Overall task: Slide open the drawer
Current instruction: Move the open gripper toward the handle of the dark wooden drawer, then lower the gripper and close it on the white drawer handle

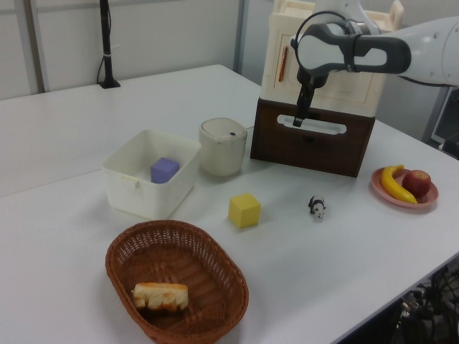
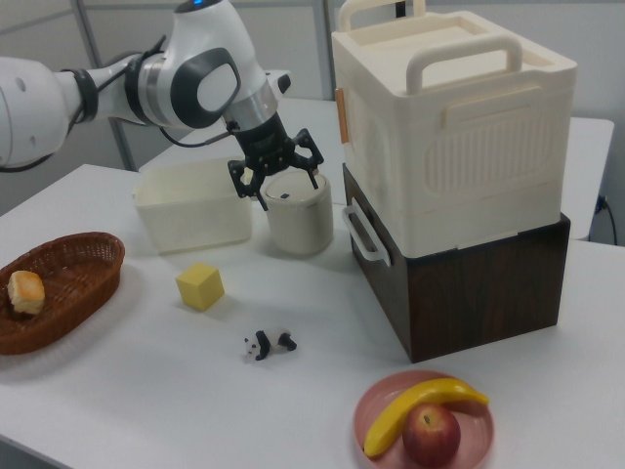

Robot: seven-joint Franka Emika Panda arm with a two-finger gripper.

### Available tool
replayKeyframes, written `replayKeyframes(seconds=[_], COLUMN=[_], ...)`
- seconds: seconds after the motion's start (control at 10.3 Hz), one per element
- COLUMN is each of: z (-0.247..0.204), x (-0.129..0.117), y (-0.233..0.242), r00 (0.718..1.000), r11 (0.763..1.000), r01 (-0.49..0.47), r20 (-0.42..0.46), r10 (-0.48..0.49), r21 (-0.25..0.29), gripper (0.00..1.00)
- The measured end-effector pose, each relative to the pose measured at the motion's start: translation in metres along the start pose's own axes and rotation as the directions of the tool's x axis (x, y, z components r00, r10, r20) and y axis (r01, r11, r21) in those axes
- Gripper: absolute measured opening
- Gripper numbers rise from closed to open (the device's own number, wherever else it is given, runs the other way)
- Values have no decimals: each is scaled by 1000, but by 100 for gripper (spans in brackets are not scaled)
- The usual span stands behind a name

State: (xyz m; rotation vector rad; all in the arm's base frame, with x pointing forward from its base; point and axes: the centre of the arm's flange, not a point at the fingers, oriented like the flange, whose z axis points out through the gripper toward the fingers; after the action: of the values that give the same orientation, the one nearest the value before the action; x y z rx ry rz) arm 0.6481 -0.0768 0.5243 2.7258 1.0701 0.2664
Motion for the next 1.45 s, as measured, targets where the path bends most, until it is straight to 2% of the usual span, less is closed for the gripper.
replayKeyframes(seconds=[0.19,0.39,0.87,1.45], z=[15,26,48,68], x=[1,-2,-17,-15], y=[6,15,37,35], r00=[1000,1000,1000,1000], r11=[1000,999,996,998], r01=[-2,-4,-20,-13], r20=[-7,-17,-19,-5], r10=[2,3,19,12], r21=[-12,-46,-89,-68], gripper=[100,100,100,100])
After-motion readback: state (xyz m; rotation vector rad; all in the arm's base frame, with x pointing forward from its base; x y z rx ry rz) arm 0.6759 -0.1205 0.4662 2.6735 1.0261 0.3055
